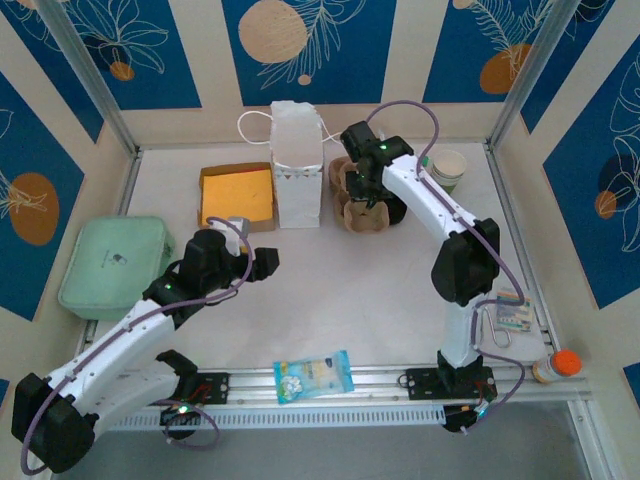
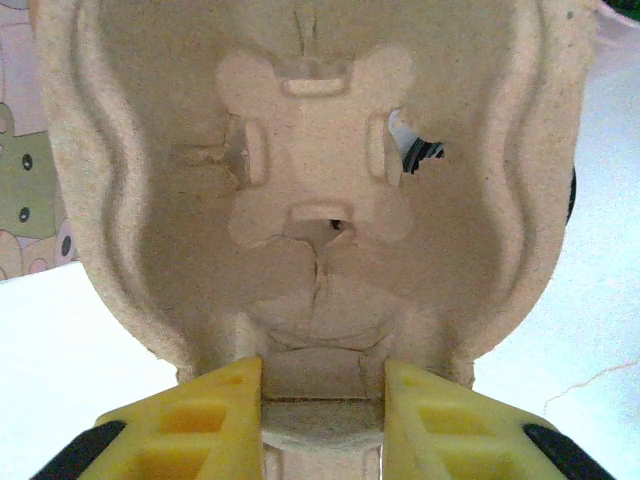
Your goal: Pack the takeout coffee
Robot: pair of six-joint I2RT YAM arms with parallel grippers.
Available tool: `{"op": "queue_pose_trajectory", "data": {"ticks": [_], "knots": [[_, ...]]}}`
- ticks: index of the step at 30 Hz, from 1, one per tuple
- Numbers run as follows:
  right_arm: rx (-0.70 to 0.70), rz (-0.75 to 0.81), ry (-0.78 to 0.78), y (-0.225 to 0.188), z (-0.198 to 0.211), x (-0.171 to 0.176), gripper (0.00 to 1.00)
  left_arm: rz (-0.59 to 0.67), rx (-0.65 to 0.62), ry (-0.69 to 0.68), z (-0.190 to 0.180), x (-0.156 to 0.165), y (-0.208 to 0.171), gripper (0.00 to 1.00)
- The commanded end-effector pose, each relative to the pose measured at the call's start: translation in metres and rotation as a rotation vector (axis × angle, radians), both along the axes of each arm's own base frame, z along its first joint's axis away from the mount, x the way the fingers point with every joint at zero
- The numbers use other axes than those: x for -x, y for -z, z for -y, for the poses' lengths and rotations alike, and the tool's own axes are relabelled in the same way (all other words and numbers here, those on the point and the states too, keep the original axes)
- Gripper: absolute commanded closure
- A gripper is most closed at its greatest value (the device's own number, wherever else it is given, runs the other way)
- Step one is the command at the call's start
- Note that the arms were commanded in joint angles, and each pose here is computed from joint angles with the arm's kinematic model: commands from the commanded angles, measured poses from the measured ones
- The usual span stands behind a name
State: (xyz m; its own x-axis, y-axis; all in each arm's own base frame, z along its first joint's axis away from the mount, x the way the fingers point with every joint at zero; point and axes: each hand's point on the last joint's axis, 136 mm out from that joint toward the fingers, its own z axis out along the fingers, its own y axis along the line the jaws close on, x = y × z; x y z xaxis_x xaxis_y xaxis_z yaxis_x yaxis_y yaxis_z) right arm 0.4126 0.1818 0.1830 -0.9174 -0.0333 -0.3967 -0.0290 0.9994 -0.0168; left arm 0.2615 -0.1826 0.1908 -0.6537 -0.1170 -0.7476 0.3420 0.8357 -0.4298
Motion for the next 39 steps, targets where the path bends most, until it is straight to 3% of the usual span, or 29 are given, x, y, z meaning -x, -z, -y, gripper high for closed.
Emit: {"op": "queue_pose_trajectory", "data": {"ticks": [1, 21, 27, 39], "knots": [[-0.014, 0.03, 0.017, -0.015, 0.003, 0.009, 0.7, 0.049, -0.022, -0.019, -0.006, -0.006, -0.016, 0.18], [-0.05, 0.091, 0.036, -0.048, 0.022, 0.04, 0.7, 0.121, -0.05, -0.073, -0.008, -0.029, -0.061, 0.18], [-0.075, 0.116, 0.035, -0.061, 0.024, 0.048, 0.7, 0.119, -0.069, -0.184, -0.024, -0.055, -0.089, 0.16], [-0.128, 0.149, 0.019, -0.082, 0.026, 0.067, 0.7, 0.092, -0.075, -0.215, -0.024, -0.132, -0.112, 0.16]]}}
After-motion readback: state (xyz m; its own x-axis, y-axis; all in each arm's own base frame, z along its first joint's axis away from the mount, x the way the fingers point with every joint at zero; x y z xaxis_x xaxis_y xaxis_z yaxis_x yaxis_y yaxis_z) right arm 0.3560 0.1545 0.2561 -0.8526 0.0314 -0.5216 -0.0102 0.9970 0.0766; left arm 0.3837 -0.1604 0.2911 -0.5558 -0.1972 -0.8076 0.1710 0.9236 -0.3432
